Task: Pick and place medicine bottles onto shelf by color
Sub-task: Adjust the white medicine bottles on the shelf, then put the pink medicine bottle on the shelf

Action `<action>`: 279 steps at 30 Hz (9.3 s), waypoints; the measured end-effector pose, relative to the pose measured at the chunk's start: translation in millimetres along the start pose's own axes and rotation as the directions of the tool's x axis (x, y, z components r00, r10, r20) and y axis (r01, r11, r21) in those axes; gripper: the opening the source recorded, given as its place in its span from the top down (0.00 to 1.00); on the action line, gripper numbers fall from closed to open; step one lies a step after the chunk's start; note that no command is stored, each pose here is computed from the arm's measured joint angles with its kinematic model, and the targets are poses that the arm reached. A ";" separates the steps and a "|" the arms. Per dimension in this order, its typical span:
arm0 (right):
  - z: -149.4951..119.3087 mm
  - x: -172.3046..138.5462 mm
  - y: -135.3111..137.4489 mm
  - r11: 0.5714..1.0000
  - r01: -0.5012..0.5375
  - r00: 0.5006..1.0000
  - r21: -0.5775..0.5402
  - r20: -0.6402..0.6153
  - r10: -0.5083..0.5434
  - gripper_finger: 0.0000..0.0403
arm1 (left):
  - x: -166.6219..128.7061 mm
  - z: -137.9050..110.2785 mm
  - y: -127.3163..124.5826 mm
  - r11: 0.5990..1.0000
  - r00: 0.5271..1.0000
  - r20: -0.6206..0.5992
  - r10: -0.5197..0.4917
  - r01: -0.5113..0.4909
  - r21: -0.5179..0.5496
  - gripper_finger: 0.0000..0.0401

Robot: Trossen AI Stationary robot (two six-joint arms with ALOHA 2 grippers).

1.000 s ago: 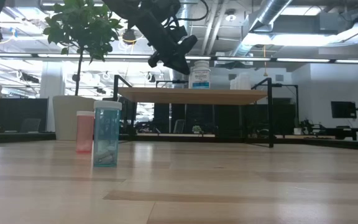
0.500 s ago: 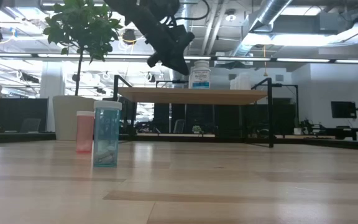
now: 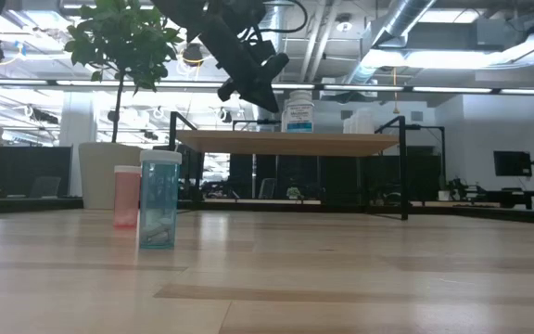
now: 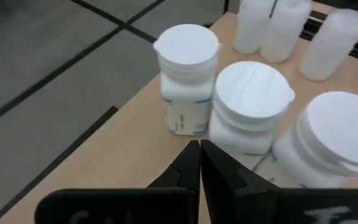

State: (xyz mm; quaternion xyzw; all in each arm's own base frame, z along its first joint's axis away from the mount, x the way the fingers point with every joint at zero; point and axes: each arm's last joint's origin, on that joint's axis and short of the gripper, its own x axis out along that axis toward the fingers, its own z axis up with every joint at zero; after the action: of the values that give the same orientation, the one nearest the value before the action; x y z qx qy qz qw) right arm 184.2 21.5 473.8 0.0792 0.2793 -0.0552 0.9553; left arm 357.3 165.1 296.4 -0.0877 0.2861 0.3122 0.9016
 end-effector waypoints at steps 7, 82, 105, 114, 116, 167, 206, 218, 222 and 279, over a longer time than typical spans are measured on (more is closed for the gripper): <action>0.0 -0.1 0.0 1.000 0.000 1.000 0.000 0.000 0.000 0.87 | -0.8 -4.5 -0.9 0.996 0.996 -0.056 -0.070 0.073 0.056 1.00; 0.1 -0.1 0.0 1.000 0.000 1.000 0.000 0.001 0.000 0.87 | -25.2 17.2 -99.5 0.892 0.889 0.092 -0.448 0.452 -0.023 1.00; -2.7 0.9 12.5 0.998 -0.053 0.999 -0.037 -0.015 0.052 0.87 | -20.9 18.4 -101.3 0.970 0.964 -0.196 -0.182 0.208 0.124 1.00; -1.3 6.9 14.3 0.998 -0.049 0.999 -0.038 -0.020 0.048 0.87 | -10.6 19.6 -88.7 0.977 0.967 -0.201 -0.156 0.181 0.112 1.00; -1.5 8.5 14.7 0.998 -0.047 0.999 -0.039 -0.027 0.046 0.87 | -8.5 19.5 -86.4 0.978 0.967 -0.203 -0.151 0.176 0.109 1.00; -41.5 134.0 -55.3 0.961 0.237 0.968 0.141 0.047 -0.246 0.97 | -243.3 44.1 -97.8 0.986 0.955 -0.278 -0.099 0.132 0.101 1.00; -61.3 212.4 -113.2 0.893 0.417 0.909 0.170 -0.079 -0.410 0.97 | -254.2 -16.2 -141.2 0.982 0.928 -0.369 -0.055 0.118 0.151 1.00; -63.8 207.0 -122.9 0.877 0.449 0.893 0.172 -0.115 -0.435 0.97 | -254.3 -16.3 -141.2 0.981 0.928 -0.369 -0.054 0.118 0.151 1.00; -57.8 196.9 -114.1 0.884 0.428 0.902 0.188 -0.150 -0.405 0.97 | -254.3 -16.2 -141.2 0.981 0.928 -0.369 -0.054 0.118 0.151 1.00; -47.3 22.4 36.6 0.967 -0.209 0.977 0.146 -0.006 0.212 0.94 | -222.5 -157.5 -70.6 0.965 0.880 -0.435 -0.190 0.250 0.084 0.56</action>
State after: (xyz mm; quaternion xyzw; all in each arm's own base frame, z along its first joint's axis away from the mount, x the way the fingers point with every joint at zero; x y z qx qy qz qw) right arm 183.6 64.6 426.7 0.1780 0.2747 0.0272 0.9445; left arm 185.3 -57.8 292.6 -0.1228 0.4835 0.1607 0.8517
